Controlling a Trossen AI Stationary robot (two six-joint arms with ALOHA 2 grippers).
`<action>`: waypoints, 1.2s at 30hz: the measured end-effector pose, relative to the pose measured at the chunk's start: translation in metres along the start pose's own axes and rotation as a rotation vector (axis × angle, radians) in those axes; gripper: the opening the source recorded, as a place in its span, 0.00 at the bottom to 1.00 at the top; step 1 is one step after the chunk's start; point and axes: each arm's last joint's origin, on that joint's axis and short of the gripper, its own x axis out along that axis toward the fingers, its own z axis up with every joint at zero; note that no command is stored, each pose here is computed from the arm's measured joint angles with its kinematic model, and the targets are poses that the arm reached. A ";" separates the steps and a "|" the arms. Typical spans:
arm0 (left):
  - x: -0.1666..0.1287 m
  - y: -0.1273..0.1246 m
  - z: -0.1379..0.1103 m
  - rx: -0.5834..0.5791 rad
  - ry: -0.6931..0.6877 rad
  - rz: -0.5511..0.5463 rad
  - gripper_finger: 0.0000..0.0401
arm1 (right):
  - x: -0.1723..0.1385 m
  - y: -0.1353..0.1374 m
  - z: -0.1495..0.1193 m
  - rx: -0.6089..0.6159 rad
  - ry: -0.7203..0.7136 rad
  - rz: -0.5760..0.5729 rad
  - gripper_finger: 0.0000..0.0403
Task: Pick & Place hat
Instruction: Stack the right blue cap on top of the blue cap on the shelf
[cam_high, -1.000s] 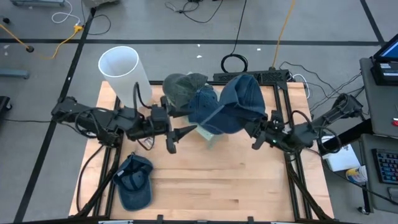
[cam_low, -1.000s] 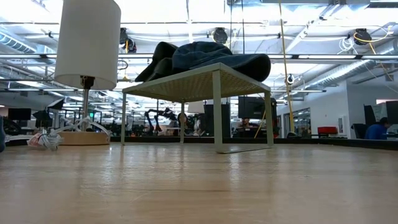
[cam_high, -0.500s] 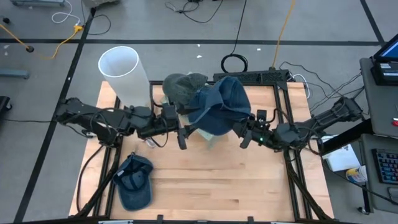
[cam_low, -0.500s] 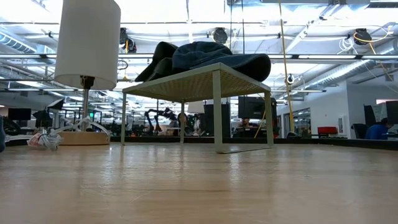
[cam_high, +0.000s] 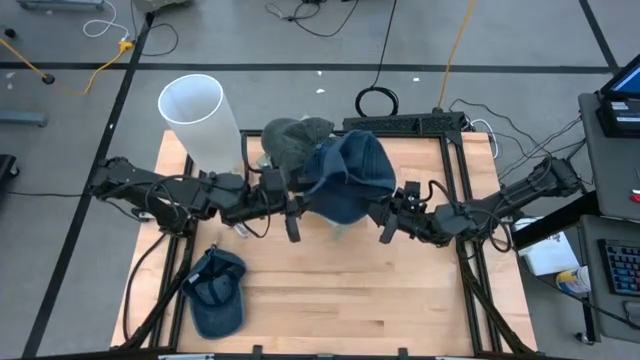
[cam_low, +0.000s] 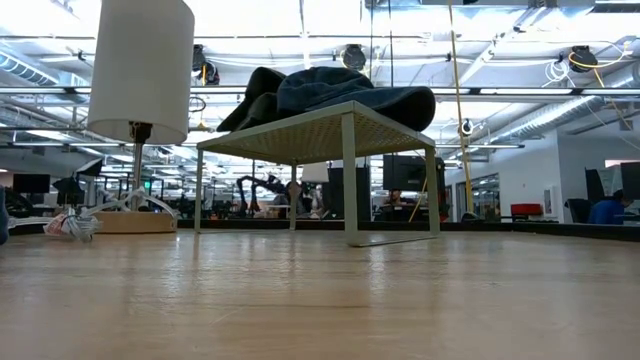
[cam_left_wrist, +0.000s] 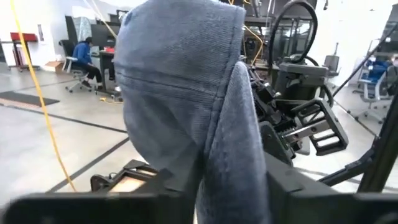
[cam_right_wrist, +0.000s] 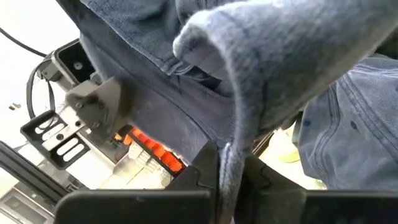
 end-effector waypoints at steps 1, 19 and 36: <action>0.000 0.000 0.000 -0.011 0.000 0.003 0.23 | 0.000 0.000 0.000 -0.002 0.000 0.000 0.01; -0.011 0.007 0.016 0.068 -0.048 -0.044 0.02 | -0.042 0.028 -0.004 0.116 0.350 0.397 0.47; -0.044 -0.004 0.065 0.414 -0.699 -0.791 0.02 | -0.027 0.020 -0.010 0.541 0.472 0.610 0.52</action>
